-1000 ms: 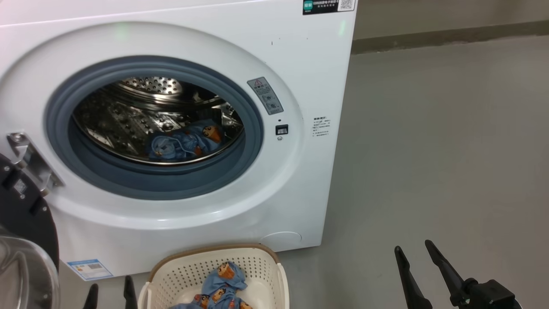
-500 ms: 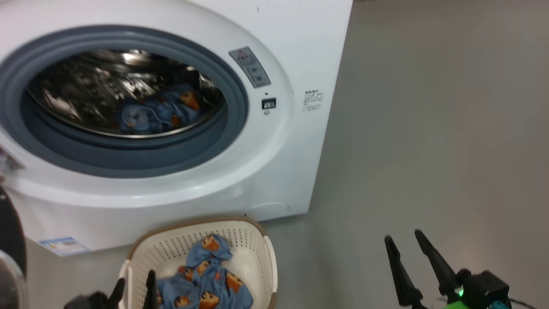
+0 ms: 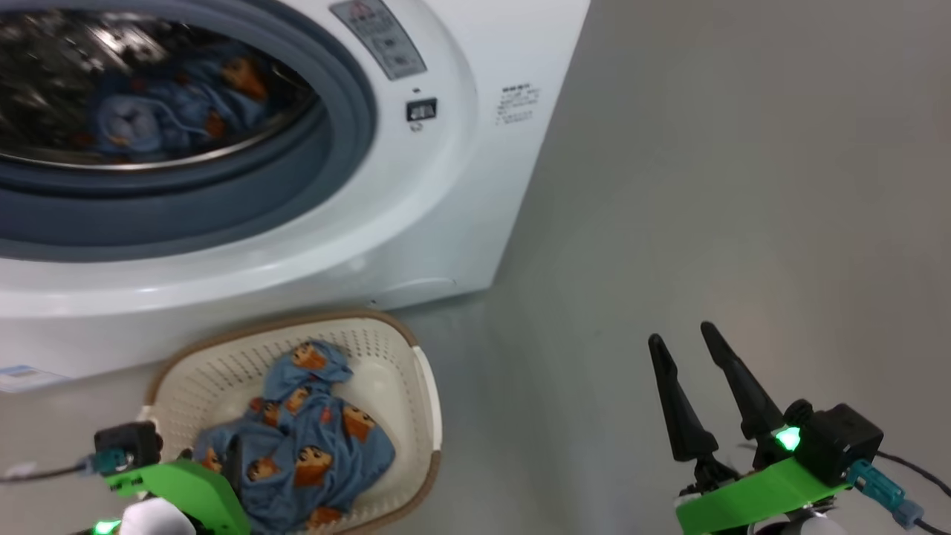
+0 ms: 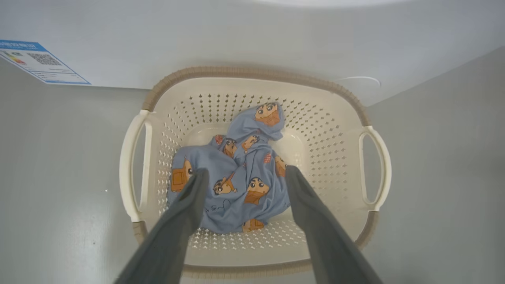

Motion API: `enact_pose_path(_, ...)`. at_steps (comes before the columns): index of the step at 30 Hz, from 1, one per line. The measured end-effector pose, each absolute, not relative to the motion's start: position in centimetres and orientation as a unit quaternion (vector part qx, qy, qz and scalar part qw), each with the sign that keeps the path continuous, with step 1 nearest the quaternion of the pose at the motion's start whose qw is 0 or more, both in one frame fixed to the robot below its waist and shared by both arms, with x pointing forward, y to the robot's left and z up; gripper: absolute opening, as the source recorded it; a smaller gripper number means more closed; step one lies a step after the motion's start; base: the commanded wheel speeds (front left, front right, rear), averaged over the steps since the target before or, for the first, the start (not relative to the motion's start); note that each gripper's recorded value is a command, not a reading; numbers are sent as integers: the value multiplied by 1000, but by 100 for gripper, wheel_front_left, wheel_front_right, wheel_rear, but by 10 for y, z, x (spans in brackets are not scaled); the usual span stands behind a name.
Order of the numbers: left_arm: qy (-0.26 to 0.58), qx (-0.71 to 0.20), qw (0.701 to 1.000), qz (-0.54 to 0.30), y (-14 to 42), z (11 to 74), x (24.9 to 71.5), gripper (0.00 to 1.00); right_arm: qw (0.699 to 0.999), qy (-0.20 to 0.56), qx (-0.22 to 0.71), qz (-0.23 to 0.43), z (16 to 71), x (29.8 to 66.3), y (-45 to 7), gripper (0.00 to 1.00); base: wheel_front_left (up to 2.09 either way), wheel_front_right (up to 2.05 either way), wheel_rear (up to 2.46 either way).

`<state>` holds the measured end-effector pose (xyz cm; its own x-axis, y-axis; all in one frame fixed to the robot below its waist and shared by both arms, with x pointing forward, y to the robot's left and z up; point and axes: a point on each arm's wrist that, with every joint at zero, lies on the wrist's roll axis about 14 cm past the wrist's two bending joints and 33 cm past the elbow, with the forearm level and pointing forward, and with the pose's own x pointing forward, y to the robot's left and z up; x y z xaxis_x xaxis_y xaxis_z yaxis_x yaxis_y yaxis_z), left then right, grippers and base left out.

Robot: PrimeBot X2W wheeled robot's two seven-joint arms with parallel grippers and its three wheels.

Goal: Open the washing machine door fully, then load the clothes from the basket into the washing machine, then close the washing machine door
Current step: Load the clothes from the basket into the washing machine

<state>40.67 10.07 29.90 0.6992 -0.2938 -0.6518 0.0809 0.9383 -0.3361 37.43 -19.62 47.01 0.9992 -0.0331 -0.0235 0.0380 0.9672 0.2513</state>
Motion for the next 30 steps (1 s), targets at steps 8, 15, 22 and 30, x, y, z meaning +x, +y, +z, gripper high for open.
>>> enact_pose_path(8,472,-135,863,-120,86,241,405,100,992,30,114,-39,455,383,-210,100,0,0,0)
enact_pose_path(15,515,-142,837,-116,74,205,414,100,992,49,99,-61,441,385,-225,100,0,0,0)
enact_pose_path(22,552,-147,813,-114,63,179,414,100,991,67,90,-70,429,389,-230,100,0,0,0)
enact_pose_path(30,585,-144,791,-107,62,155,410,100,990,82,88,-77,418,392,-234,100,0,0,0)
